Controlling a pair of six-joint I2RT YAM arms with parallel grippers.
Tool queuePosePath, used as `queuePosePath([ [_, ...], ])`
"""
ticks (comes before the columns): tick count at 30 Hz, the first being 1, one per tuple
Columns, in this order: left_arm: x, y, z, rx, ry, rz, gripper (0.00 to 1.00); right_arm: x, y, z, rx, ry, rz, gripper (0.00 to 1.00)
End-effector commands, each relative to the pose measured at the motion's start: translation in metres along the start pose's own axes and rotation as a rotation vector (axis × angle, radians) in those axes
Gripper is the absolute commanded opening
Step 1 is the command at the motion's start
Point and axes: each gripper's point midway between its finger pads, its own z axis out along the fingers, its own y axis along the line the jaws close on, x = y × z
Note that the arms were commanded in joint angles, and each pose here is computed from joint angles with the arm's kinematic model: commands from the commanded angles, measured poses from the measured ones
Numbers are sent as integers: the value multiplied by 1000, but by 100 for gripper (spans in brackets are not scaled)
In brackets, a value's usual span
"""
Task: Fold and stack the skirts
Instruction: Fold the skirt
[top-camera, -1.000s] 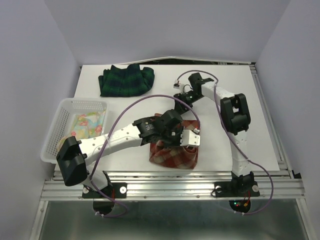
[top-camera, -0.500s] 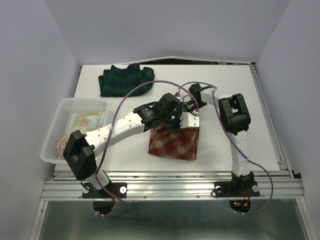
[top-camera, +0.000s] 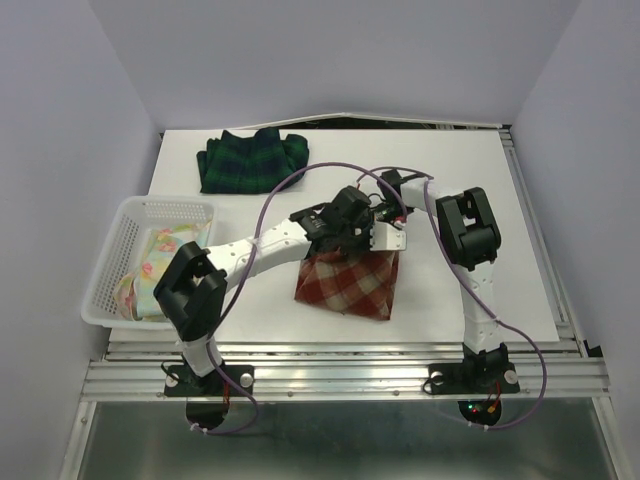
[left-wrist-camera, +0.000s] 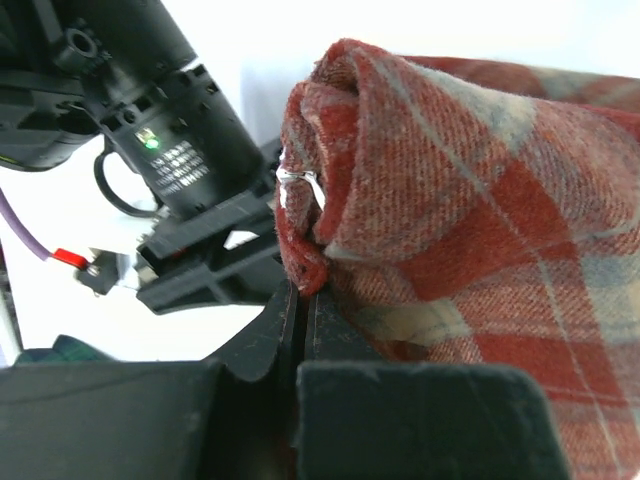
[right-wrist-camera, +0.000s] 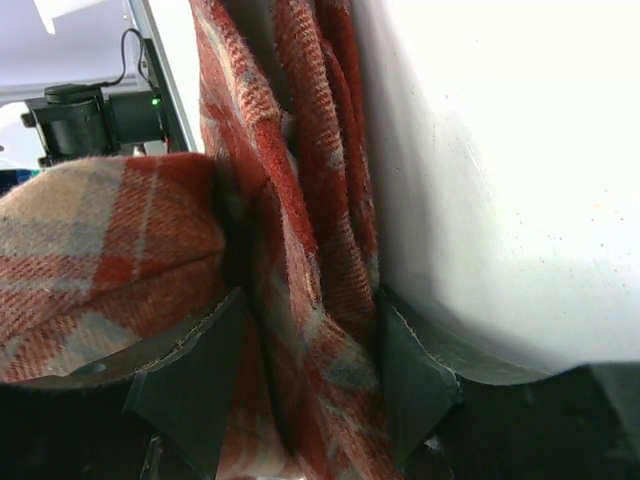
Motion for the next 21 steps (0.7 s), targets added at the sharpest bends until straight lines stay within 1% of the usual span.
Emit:
queuePosePath([
  [1, -9, 40, 4, -144, -52, 39, 0, 4, -6, 4, 41, 30, -4, 59],
  [4, -6, 41, 10, -156, -64, 42, 0, 3, -7, 4, 41, 31, -4, 60],
  [7, 1, 34, 18, -135, -57, 49, 0, 2, -8, 4, 47, 34, -8, 60],
  [10, 13, 26, 26, -133, -35, 44, 0, 0, -10, 4, 56, 35, -9, 61],
  [11, 19, 21, 29, -124, -22, 45, 1, -1, -9, 3, 58, 34, -8, 62],
  [12, 23, 18, 31, -126, -20, 47, 4, -4, -11, 3, 68, 31, -13, 63],
  [13, 23, 18, 33, -132, -26, 43, 11, -6, -11, 3, 73, 29, -11, 67],
  [14, 25, 16, 34, -127, -25, 40, 14, -8, -11, 2, 79, 26, -16, 69],
  [15, 27, 13, 35, -119, -23, 34, 16, -15, -10, -1, 98, 18, -30, 75],
  [17, 27, 12, 36, -118, -25, 25, 25, -23, -10, -4, 123, 5, -41, 78],
  [18, 26, 12, 35, -119, -28, 23, 27, -28, -9, -6, 135, -2, -47, 79],
  [19, 25, 13, 34, -121, -30, 20, 31, -39, -8, -10, 164, -19, -67, 83],
  [21, 20, 16, 28, -134, -41, 23, 34, -50, -5, -14, 185, -38, -84, 88],
])
